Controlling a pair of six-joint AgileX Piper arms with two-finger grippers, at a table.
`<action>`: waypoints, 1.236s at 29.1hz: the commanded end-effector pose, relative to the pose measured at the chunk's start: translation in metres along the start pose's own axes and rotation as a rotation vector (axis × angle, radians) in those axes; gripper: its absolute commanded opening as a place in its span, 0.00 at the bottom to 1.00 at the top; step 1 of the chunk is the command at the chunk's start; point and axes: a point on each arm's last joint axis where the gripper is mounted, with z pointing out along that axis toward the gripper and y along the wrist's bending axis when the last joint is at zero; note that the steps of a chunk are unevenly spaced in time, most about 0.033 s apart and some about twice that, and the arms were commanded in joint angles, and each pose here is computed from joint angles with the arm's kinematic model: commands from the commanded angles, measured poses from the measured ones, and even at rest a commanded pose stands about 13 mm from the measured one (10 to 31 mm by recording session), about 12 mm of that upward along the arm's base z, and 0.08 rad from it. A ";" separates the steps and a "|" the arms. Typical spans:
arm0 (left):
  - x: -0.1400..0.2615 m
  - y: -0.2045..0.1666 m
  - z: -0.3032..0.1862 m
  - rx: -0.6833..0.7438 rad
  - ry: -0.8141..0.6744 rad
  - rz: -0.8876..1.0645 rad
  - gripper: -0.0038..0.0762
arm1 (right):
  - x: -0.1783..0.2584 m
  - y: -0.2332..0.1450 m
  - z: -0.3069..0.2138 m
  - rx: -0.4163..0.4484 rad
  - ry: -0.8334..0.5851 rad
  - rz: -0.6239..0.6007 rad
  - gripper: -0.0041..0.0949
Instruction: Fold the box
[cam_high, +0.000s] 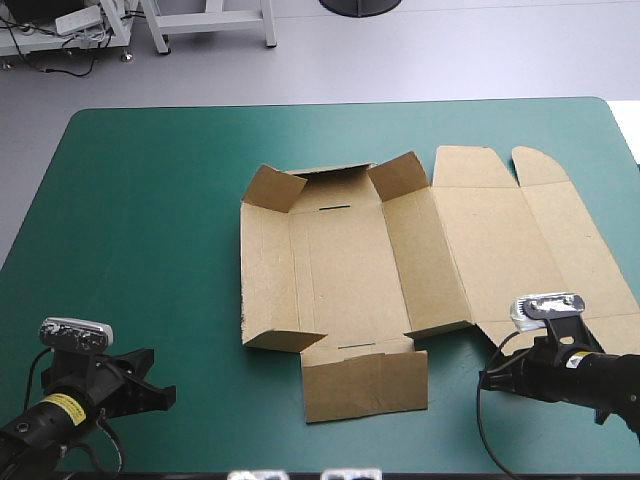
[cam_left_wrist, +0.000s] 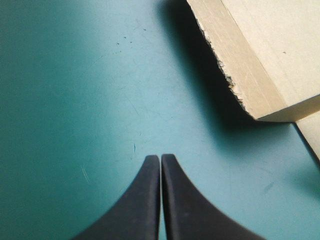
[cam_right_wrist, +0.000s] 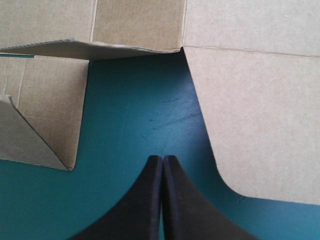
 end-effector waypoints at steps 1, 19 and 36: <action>-0.015 -0.005 -0.006 0.041 -0.091 -0.007 0.06 | -0.010 0.003 -0.008 -0.008 -0.073 -0.013 0.02; -0.007 -0.015 0.000 0.133 0.047 -0.107 0.68 | -0.011 0.003 -0.008 -0.003 -0.089 -0.010 0.02; -0.037 -0.037 0.056 0.251 0.240 -0.204 0.69 | -0.010 0.005 -0.008 -0.028 -0.083 0.006 0.02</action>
